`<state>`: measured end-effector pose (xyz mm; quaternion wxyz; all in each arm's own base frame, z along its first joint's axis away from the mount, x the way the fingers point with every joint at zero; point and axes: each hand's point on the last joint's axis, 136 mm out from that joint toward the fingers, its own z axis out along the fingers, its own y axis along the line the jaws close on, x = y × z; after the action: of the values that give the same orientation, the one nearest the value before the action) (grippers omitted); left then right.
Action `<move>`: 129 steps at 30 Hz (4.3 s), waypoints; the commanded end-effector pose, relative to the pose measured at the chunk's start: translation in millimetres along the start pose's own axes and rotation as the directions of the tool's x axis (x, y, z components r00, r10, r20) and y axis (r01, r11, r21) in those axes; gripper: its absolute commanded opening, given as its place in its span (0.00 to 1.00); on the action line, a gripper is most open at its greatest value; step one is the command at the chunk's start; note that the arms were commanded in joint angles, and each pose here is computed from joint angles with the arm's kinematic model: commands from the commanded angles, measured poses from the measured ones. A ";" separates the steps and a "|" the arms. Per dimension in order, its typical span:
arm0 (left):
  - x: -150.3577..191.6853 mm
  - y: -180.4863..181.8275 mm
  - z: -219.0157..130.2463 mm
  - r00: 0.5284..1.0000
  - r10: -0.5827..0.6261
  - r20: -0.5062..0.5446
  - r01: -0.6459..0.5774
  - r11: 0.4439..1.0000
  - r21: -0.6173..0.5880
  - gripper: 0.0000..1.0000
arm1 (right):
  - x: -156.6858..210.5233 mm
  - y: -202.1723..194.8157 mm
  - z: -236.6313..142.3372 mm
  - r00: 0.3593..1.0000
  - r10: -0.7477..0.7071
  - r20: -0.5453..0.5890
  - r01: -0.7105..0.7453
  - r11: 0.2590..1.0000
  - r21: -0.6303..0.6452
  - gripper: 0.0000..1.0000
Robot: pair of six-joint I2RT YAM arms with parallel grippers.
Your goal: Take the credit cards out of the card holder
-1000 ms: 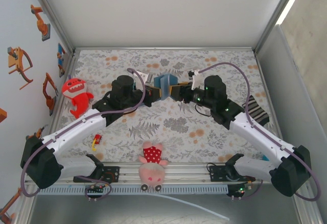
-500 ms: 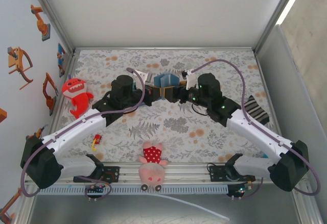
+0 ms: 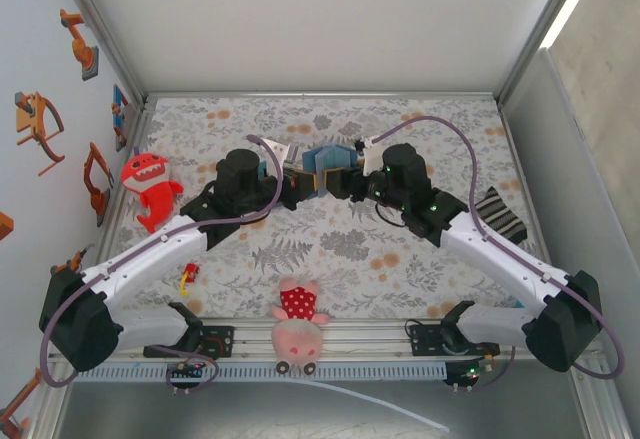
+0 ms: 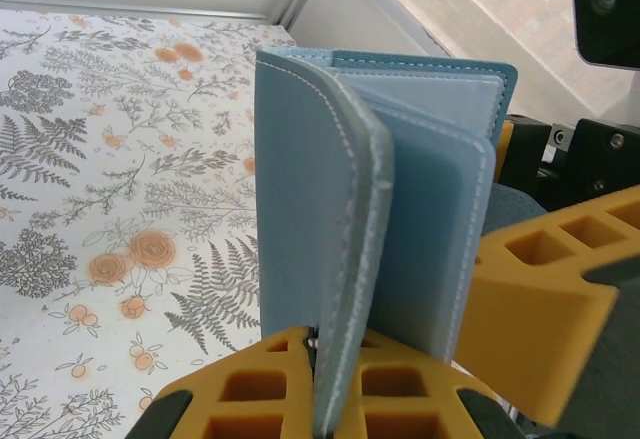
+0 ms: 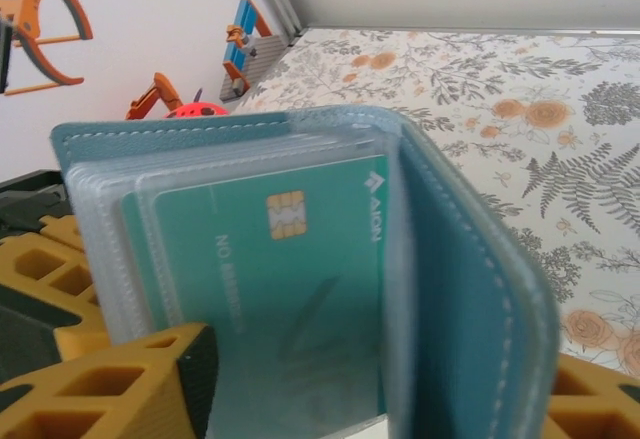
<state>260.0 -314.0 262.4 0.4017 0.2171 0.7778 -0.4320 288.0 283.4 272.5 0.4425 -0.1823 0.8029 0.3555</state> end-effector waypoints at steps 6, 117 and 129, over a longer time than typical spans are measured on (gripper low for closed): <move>-17.9 -14.3 -13.5 0.997 -0.017 0.078 0.010 0.996 0.088 0.00 | -22.1 -1.5 -18.9 0.995 -0.011 0.095 0.006 0.999 0.052 0.47; 72.4 103.6 -30.5 0.978 -0.204 0.048 0.203 0.867 -0.456 0.97 | 123.9 -68.2 24.4 0.803 0.423 -0.420 -0.355 0.906 0.232 0.00; 79.7 101.8 -10.0 0.995 -0.072 -0.070 0.025 0.853 -0.521 0.97 | 135.8 -92.1 29.7 0.770 0.438 -0.464 -0.380 0.899 0.218 0.00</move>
<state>274.8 -249.1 151.5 0.3927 0.0714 0.8849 -0.2402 282.6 240.1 105.4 0.1393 -0.0449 0.9359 0.3204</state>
